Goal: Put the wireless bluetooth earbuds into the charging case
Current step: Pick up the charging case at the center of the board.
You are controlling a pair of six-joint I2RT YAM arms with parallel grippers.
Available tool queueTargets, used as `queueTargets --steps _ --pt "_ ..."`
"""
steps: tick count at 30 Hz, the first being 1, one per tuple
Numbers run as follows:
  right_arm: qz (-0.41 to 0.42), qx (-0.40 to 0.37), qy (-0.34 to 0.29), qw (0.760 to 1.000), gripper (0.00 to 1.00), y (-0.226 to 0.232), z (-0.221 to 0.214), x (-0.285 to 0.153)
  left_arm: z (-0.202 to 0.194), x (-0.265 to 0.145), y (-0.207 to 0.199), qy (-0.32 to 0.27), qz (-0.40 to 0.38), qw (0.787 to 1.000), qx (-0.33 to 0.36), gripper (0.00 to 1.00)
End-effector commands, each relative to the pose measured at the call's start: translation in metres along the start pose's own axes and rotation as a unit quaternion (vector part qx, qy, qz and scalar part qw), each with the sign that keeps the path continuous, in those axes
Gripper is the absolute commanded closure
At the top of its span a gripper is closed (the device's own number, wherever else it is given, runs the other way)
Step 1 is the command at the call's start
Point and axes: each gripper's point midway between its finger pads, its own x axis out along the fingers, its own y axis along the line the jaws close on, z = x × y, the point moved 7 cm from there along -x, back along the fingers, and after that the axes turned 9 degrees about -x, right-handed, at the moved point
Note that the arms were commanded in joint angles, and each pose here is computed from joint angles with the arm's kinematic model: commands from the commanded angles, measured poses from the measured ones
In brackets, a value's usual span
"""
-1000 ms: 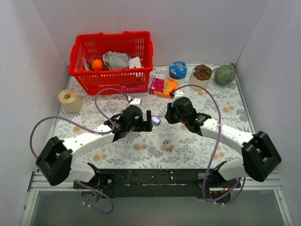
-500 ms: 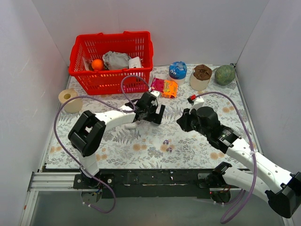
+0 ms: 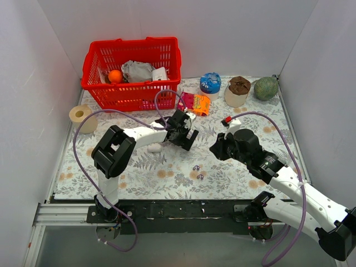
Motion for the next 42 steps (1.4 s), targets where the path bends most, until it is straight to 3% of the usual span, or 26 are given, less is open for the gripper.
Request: queueTargets --steps 1,8,20,21,25,26,27,28,30,31,33,34,36,37,40,42 --pt "0.015 -0.009 -0.013 1.0 0.76 0.003 0.004 -0.002 0.007 0.002 0.0 -0.001 0.002 1.0 0.018 0.02" --pt "0.011 -0.009 -0.009 1.0 0.76 0.002 0.001 -0.001 0.004 0.007 -0.001 0.009 -0.007 0.999 0.031 0.05" --pt "0.01 -0.006 -0.007 1.0 0.76 0.001 -0.003 0.0 -0.015 0.008 0.0 0.041 -0.028 0.998 0.045 0.38" --pt "0.009 -0.005 -0.005 1.0 0.76 0.001 -0.004 0.001 -0.015 0.008 0.0 0.041 -0.029 0.998 0.045 0.41" --pt "0.011 0.0 -0.007 1.0 0.76 0.001 -0.004 -0.001 -0.015 0.0 -0.002 0.029 -0.039 0.998 0.036 0.74" --pt "0.012 0.002 -0.008 1.0 0.77 0.002 -0.003 -0.001 -0.005 -0.009 -0.005 -0.001 -0.044 0.998 0.033 0.88" --pt "0.014 0.002 -0.01 1.0 0.77 0.003 -0.001 -0.002 -0.012 -0.012 -0.003 -0.004 -0.044 0.999 0.026 0.95" --pt "0.016 0.002 -0.015 1.0 0.77 0.004 0.005 -0.004 -0.008 -0.019 -0.005 -0.023 -0.049 0.998 0.023 1.0" --pt "0.019 0.002 -0.02 1.0 0.77 0.006 0.011 -0.006 0.01 -0.049 -0.011 -0.099 -0.069 0.992 0.019 1.0" --pt "0.019 0.0 -0.019 1.0 0.77 0.006 0.013 -0.008 -0.004 -0.054 -0.009 -0.103 -0.077 0.992 0.015 1.0" --pt "0.03 -0.012 -0.026 0.999 0.76 0.009 0.025 -0.011 0.016 -0.1 -0.024 -0.215 -0.142 0.966 0.022 1.0" --pt "0.039 -0.021 -0.029 0.999 0.76 0.012 0.029 -0.012 -0.007 -0.1 -0.02 -0.216 -0.154 0.964 0.021 1.0" --pt "0.086 -0.037 -0.042 0.995 0.76 0.023 0.041 -0.015 0.002 -0.144 -0.029 -0.322 -0.202 0.924 0.031 1.0" --pt "0.104 -0.051 -0.049 0.992 0.76 0.026 0.045 -0.017 -0.019 -0.145 -0.03 -0.324 -0.224 0.918 0.039 1.0" --pt "0.156 -0.069 -0.069 0.983 0.69 0.041 0.063 -0.026 -0.033 -0.185 -0.045 -0.408 -0.318 0.852 0.078 1.0" --pt "0.174 -0.071 -0.054 0.981 0.63 0.048 0.074 -0.031 -0.054 -0.189 -0.046 -0.419 -0.361 0.829 0.086 1.0"
